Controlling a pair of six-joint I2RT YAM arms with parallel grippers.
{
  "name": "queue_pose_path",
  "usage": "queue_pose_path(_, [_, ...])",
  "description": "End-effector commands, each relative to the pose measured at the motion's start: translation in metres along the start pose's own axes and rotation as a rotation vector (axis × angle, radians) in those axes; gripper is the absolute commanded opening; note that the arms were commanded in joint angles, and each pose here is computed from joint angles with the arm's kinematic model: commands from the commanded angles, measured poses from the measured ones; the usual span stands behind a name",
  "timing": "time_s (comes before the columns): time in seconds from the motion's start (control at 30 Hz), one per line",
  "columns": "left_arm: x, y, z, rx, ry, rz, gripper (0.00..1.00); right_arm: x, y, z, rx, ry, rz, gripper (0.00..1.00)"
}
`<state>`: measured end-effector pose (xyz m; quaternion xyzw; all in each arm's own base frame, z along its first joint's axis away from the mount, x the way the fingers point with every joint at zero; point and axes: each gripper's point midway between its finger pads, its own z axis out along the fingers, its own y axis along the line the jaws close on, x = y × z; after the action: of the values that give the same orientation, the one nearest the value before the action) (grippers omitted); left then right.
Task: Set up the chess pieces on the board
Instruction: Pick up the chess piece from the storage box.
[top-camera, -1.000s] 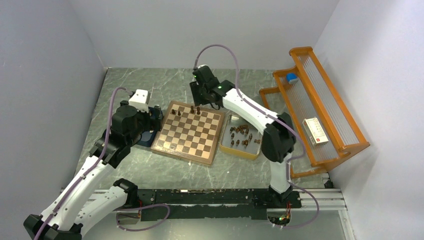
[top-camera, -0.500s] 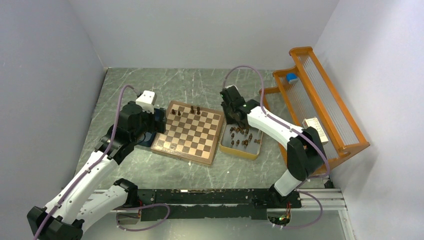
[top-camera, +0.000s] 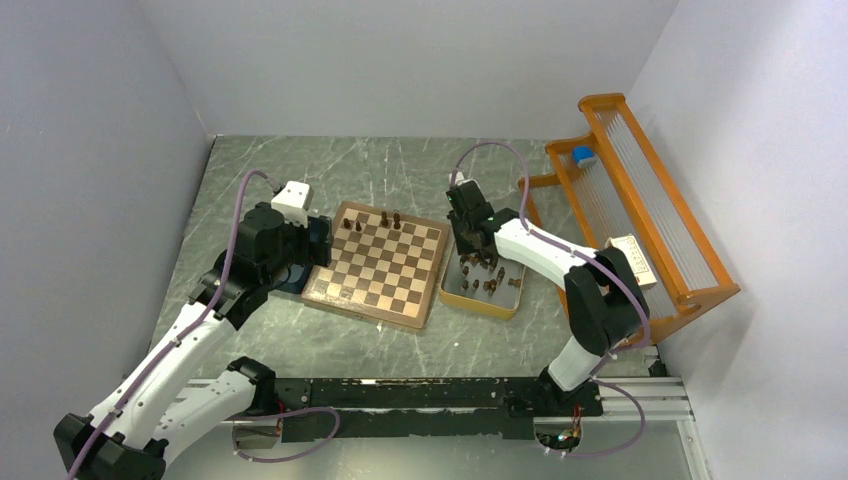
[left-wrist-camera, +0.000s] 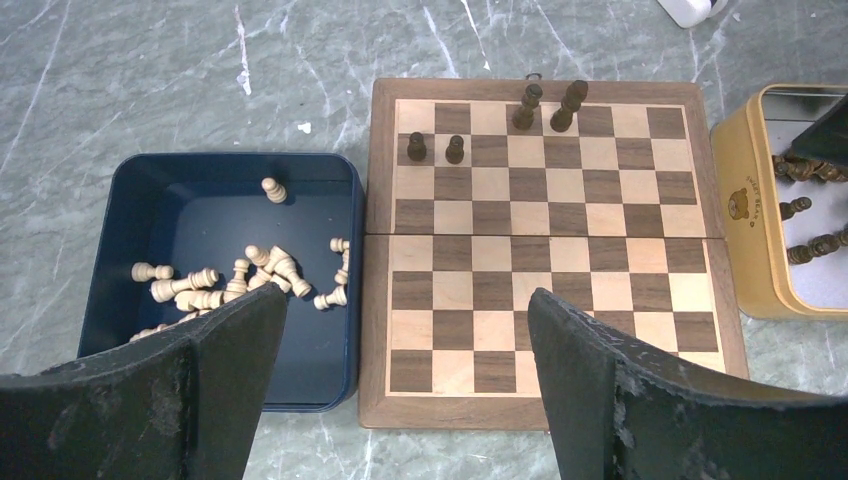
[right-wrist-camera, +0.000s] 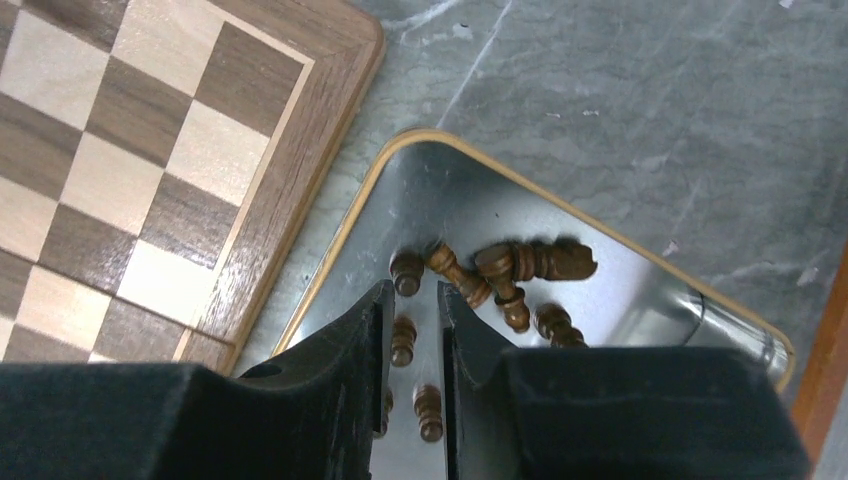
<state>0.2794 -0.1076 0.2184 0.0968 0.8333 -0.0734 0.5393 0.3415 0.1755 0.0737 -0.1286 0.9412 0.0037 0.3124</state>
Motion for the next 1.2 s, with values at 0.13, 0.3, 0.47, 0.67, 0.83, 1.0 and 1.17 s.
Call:
queue_pose_path(0.13, [-0.011, 0.001, -0.003, -0.004, -0.05, 0.002, 0.95, 0.003, 0.001, 0.026, 0.005, 0.011, -0.002, 0.27])
queue_pose_path(0.3, [-0.013, 0.003, -0.003, -0.012, -0.056, 0.002, 0.95, 0.009, 0.001, 0.03, 0.007, 0.028, -0.003, 0.28])
queue_pose_path(0.47, [-0.013, 0.003, -0.003, -0.016, -0.057, 0.004, 0.94, 0.017, 0.002, 0.032, 0.003, 0.048, -0.001, 0.28])
queue_pose_path(0.67, [-0.013, 0.004, -0.003, -0.017, -0.058, 0.003, 0.94, 0.019, 0.003, 0.032, 0.001, 0.063, 0.002, 0.28])
queue_pose_path(0.83, [-0.013, 0.004, -0.003, -0.021, -0.056, 0.003, 0.94, 0.023, 0.003, 0.032, -0.001, 0.071, 0.001, 0.27])
queue_pose_path(1.0, [-0.013, 0.004, -0.004, -0.019, -0.057, 0.004, 0.94, 0.026, 0.003, 0.031, -0.004, 0.083, 0.004, 0.27])
queue_pose_path(1.17, [-0.013, 0.004, -0.003, -0.019, -0.057, 0.004, 0.94, 0.026, 0.001, 0.032, 0.006, 0.085, 0.003, 0.24])
